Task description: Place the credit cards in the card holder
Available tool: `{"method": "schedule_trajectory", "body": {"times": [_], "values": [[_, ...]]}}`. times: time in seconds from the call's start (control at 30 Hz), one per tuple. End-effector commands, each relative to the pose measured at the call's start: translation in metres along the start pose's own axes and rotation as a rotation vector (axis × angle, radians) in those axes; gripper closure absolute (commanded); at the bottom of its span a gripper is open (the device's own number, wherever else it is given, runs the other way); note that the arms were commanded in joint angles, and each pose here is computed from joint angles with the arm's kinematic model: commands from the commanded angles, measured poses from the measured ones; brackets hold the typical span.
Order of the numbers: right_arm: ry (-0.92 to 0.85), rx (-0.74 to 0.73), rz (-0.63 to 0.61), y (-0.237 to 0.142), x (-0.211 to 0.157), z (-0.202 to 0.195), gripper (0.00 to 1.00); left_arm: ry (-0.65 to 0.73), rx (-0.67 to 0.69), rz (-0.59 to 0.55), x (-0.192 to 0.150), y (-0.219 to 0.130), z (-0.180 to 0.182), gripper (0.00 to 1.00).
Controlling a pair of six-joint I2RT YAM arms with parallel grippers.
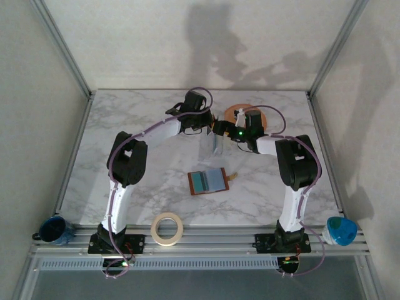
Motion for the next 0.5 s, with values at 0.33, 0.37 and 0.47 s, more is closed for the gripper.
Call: {"method": "schedule_trajectory", "body": {"times": [0.33,0.37,0.47], "values": [[-0.014,-0.18,-0.051,-0.041,0.018,0.02,0.01,0.011,-0.047,-0.003,0.003,-0.008,-0.019,1.0],[-0.019,-0.185,-0.051,-0.042,0.018,0.02,0.01,0.013,-0.049,-0.002,0.003,-0.008,-0.019,1.0],[-0.026,-0.206,-0.047,-0.044,0.019,0.019,0.01,0.014,-0.051,-0.003,0.004,-0.007,-0.02,1.0]]}}
Point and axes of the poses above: each hand's point on the last joint's axis, 136 mm out from that joint toward the fingers, its own y axis out along the fingers, its own z axis along the line the jaws close on, x = y × z, the point moved 10 cm from there along -y, back along the fingers, and after that the axes turned 5 degrees about y, right-handed, at the moved point
